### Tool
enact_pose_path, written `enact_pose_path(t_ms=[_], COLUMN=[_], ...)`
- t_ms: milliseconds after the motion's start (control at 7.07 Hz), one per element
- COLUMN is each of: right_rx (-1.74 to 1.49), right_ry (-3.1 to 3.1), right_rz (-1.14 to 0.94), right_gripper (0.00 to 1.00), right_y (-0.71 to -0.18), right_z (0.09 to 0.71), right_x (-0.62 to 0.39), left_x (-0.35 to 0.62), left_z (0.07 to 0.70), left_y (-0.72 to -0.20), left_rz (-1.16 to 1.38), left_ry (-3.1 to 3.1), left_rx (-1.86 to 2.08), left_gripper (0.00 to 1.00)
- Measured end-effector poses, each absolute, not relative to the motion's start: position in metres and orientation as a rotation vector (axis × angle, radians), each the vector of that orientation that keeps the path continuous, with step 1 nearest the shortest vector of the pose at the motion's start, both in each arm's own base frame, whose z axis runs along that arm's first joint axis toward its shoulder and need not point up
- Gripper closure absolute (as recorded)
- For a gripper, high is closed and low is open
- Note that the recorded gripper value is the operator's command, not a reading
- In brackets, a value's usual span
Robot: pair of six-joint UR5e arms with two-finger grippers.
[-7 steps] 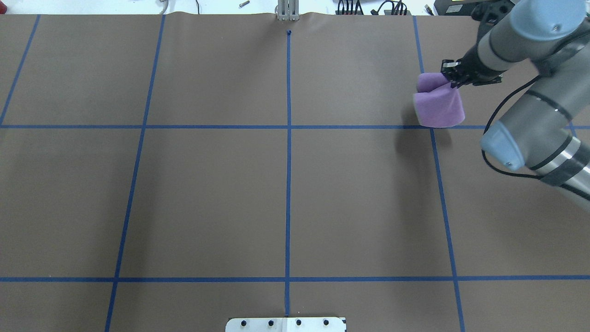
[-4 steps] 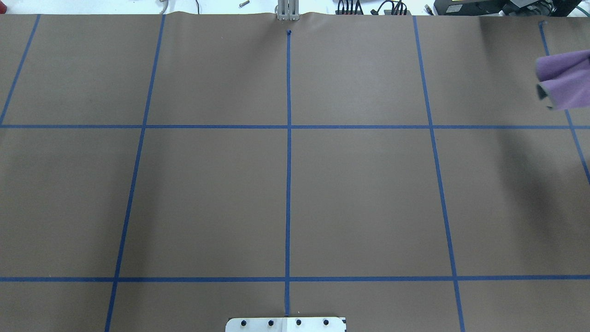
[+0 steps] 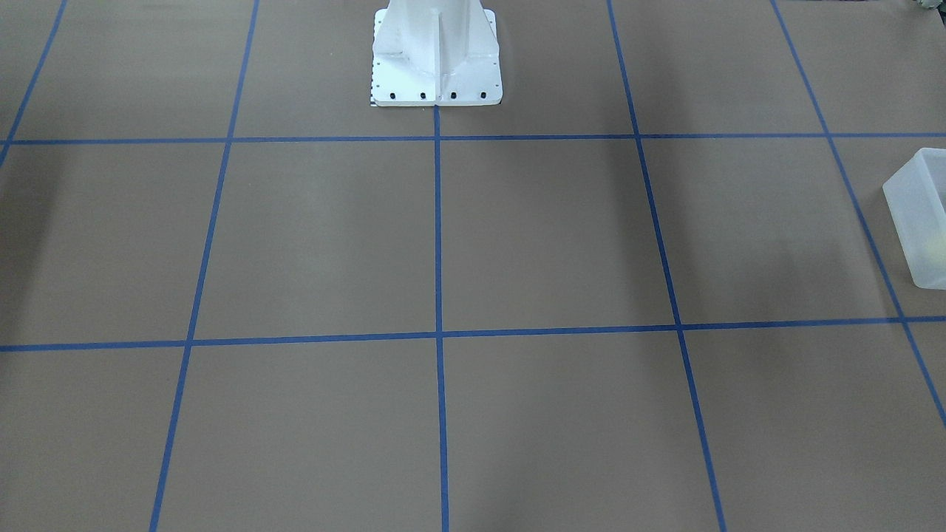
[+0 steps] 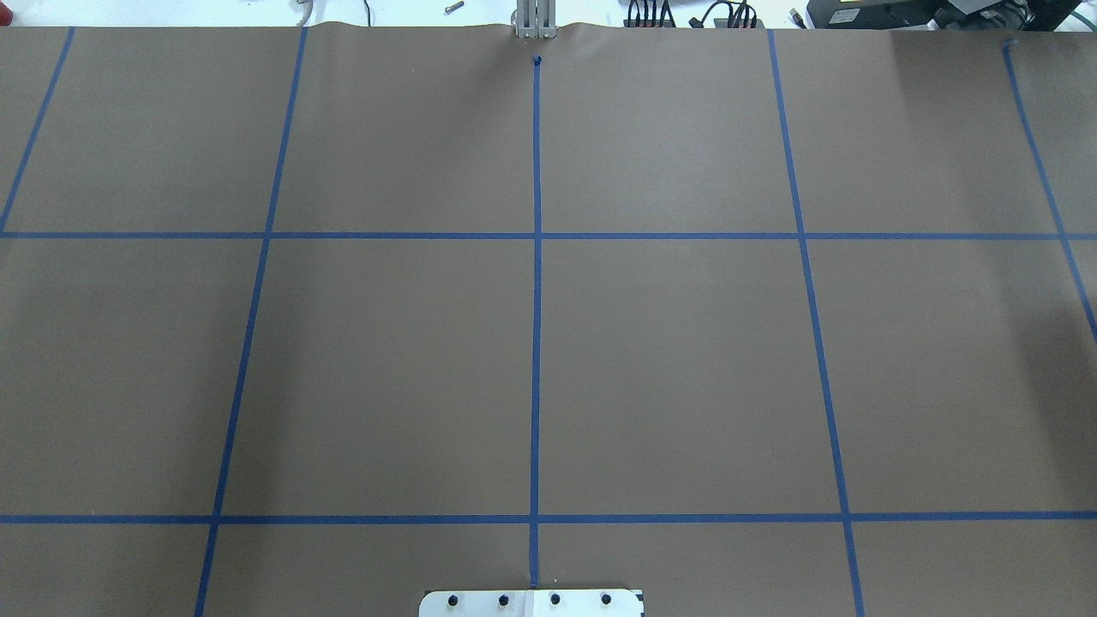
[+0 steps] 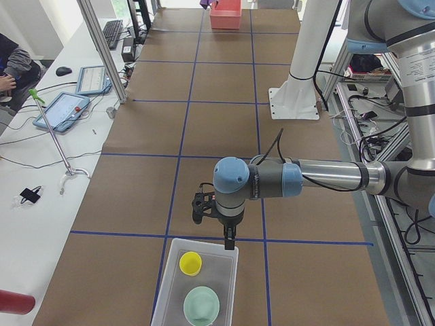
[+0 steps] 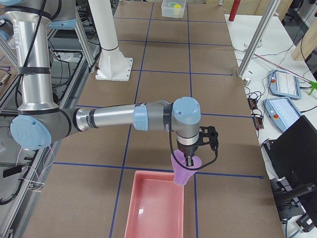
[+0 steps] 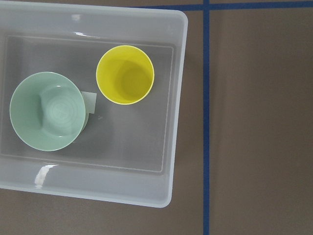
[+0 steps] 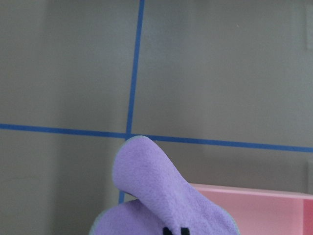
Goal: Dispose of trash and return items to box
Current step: 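Lower the purple cloth into the pink bin with the right gripper, then open the right gripper to drop the cloth and raise it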
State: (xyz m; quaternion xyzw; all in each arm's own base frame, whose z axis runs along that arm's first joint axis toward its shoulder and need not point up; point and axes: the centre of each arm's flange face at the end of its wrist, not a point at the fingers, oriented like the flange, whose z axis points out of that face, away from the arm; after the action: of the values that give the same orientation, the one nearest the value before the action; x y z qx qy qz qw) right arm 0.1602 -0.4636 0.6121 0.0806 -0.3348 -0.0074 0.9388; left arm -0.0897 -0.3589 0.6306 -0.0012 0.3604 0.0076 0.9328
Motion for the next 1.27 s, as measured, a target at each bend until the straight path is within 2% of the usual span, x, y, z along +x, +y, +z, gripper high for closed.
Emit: enact_pose_path(t_ms=[283, 425, 849, 991, 1132, 1274], right_rx=[0.124, 0.104, 0.105, 0.094, 0.082, 0.080], right_ry=[-0.679, -0.673, -0.657, -0.665, -0.680, -0.700], right_rz=[-0.050, -0.057, -0.026, -0.004, 0.004, 0.003], right_gripper=[1.00, 1.00, 1.00, 0.42, 0.28, 0.00], right_y=[-0.397, -0.381, -0.383, -0.388, -0.391, -0.394], right_z=[0.668, 0.683, 0.728, 0.739, 0.746, 0.746], right_x=[0.176, 0.177, 0.174, 0.165, 0.156, 0.149], left_x=[-0.090, -0.090, -0.090, -0.090, -0.091, -0.090], left_z=[0.629, 0.628, 0.626, 0.625, 0.623, 0.622], left_y=[-0.360, -0.360, -0.363, -0.363, -0.363, -0.363], left_rz=[0.018, 0.018, 0.022, 0.023, 0.025, 0.026], left_ry=[0.737, 0.738, 0.736, 0.736, 0.735, 0.735], left_rx=[0.002, 0.005, 0.012, 0.016, 0.020, 0.022], left_gripper=[0.02, 0.02, 0.02, 0.02, 0.02, 0.02])
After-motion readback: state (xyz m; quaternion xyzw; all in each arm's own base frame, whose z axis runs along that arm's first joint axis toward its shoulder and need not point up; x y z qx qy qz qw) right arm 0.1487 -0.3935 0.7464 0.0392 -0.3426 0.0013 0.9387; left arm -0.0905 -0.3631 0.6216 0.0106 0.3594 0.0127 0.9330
